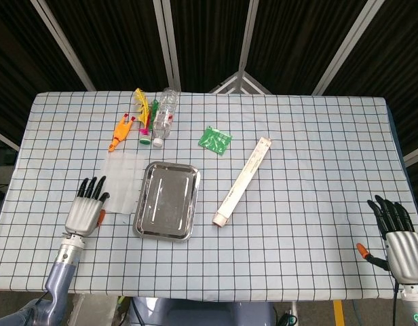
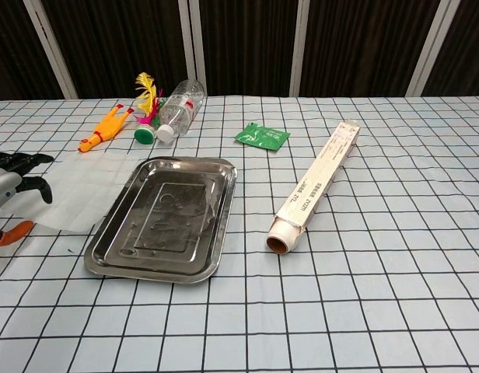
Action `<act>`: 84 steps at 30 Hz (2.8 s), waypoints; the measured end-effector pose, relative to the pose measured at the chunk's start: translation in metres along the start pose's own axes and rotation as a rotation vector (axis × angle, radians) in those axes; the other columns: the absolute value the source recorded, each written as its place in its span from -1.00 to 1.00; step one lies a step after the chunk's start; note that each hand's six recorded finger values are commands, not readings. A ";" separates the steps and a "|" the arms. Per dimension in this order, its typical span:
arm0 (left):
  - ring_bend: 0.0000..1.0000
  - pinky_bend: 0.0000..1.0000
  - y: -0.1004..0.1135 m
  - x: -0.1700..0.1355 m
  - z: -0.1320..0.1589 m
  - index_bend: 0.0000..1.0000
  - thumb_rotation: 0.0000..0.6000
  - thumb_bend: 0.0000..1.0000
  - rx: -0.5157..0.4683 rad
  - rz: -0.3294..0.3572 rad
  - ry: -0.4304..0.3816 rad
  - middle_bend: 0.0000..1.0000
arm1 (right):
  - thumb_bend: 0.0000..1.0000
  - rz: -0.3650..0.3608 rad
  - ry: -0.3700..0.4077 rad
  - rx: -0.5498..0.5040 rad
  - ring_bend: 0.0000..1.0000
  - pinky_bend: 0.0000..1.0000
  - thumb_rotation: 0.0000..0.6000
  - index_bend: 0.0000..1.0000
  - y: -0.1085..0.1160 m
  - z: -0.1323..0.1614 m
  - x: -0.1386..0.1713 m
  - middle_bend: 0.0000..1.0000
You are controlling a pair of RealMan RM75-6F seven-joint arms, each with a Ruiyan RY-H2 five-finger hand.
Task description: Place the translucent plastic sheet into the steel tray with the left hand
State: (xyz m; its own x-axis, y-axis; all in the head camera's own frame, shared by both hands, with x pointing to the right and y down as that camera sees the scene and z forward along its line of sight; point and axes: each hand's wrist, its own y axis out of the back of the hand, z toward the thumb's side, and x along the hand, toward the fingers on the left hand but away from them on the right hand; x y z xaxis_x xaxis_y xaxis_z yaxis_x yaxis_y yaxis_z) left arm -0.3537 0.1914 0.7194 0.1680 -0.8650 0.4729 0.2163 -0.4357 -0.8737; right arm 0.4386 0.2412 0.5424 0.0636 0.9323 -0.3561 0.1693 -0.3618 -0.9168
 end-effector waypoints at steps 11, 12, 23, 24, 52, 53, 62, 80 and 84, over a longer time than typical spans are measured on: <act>-1.00 -1.00 0.004 0.011 -0.007 -0.25 1.00 -0.09 0.033 0.024 0.022 -1.00 | -0.42 0.004 0.001 -0.003 -1.00 -0.92 1.00 -1.00 -0.001 0.001 0.000 -1.00; -1.00 -1.00 0.004 0.013 -0.008 -0.23 1.00 -0.09 0.033 0.025 0.025 -1.00 | -0.42 0.004 0.002 -0.002 -1.00 -0.92 1.00 -1.00 -0.001 0.001 0.001 -1.00; -1.00 -1.00 0.017 0.035 -0.009 0.07 1.00 -0.09 0.039 0.061 0.045 -1.00 | -0.42 0.007 0.001 -0.004 -1.00 -0.92 1.00 -1.00 -0.001 0.001 0.000 -1.00; -1.00 -1.00 0.017 0.036 -0.009 0.10 1.00 -0.09 0.039 0.060 0.046 -1.00 | -0.42 0.007 0.002 -0.005 -1.00 -0.92 1.00 -1.00 -0.001 0.001 0.000 -1.00; -1.00 -1.00 0.073 0.046 -0.006 0.20 1.00 -0.01 0.010 0.204 0.002 -0.96 | -0.42 0.007 0.013 -0.016 -1.00 -0.92 1.00 -1.00 -0.001 0.003 0.000 -1.00; -1.00 -1.00 0.078 0.046 -0.003 0.20 1.00 -0.01 0.002 0.214 -0.006 -0.96 | -0.42 0.007 0.013 -0.016 -1.00 -0.92 1.00 -1.00 -0.001 0.003 0.000 -1.00; -1.00 -1.00 0.139 0.040 0.050 0.21 1.00 -0.01 -0.096 0.327 -0.129 -0.95 | -0.42 0.006 0.014 -0.019 -1.00 -0.92 1.00 -1.00 0.000 0.003 0.000 -1.00; -1.00 -1.00 0.141 -0.014 0.154 0.21 1.00 -0.01 -0.079 0.296 -0.446 -0.96 | -0.42 -0.003 0.007 -0.030 -1.00 -0.92 1.00 -1.00 0.003 0.000 0.001 -1.00; -1.00 -1.00 0.126 -0.022 0.157 0.21 1.00 0.00 -0.030 0.277 -0.499 -0.95 | -0.42 -0.001 0.002 -0.030 -1.00 -0.92 1.00 -1.00 0.002 -0.001 0.002 -1.00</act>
State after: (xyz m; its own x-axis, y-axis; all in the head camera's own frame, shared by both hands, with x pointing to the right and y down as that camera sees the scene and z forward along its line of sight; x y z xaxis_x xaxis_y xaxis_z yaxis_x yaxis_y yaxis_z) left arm -0.1788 0.1950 0.6164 0.6503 -0.7282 0.2163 0.0738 -0.2228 -0.9721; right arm 0.4398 0.2420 0.5397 0.0657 0.9325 -0.3551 0.1988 -0.3609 -0.9112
